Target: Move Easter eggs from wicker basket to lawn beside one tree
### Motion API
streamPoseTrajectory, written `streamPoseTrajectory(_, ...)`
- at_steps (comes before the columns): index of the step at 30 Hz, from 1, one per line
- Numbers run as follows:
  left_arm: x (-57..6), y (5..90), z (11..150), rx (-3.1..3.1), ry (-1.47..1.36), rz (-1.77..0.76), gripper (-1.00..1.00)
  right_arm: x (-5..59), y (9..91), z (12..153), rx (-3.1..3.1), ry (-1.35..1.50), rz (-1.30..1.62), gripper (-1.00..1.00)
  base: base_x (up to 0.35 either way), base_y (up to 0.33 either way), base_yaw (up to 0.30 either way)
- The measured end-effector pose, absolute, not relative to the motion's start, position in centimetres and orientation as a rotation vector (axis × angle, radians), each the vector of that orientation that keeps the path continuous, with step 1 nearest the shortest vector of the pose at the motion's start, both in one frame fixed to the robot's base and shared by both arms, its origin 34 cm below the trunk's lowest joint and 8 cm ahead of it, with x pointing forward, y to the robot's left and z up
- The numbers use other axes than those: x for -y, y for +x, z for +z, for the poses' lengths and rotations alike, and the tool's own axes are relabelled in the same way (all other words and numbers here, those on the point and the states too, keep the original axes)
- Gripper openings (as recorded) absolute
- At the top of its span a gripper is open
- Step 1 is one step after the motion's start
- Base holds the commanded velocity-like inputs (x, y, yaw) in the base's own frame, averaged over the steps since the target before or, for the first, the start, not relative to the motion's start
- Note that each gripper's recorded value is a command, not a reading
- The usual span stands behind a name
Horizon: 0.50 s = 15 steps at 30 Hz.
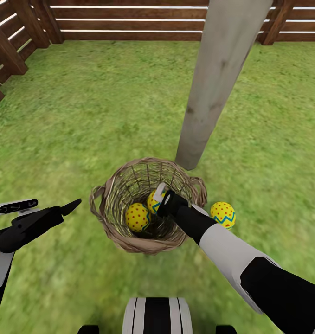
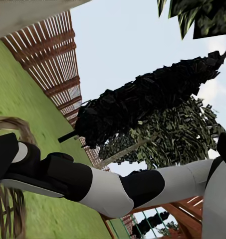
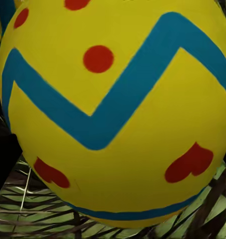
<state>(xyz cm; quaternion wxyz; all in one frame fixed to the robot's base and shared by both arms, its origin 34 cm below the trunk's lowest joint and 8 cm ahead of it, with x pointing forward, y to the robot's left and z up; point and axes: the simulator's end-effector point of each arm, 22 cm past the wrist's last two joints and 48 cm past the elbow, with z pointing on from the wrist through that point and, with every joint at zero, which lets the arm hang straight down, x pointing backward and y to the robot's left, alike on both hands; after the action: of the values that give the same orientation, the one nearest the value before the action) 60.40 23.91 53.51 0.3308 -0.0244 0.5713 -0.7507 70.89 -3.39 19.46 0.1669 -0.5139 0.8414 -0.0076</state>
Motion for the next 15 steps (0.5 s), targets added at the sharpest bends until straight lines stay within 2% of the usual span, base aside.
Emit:
streamPoseTrajectory(9,-23.9,60.2,55.5,-1.469,-0.030,-1.956,1.00,2.8,72.7,22.8,-2.341,-1.436,-0.043,-1.00,-0.002,0.000,0.000)
streamPoseTrajectory(12,-23.9,60.2,56.1,-1.462,-0.018,-1.952,1.00,2.6,74.3,25.0,-2.341,-1.344,-0.015,-1.00,-0.189,0.000,0.000)
streamPoseTrajectory(15,-23.9,60.1,56.8,-1.454,-0.006,-1.949,1.00,2.7,74.8,26.0,-2.338,-1.321,-0.013,-1.00,-0.018,0.000,0.000)
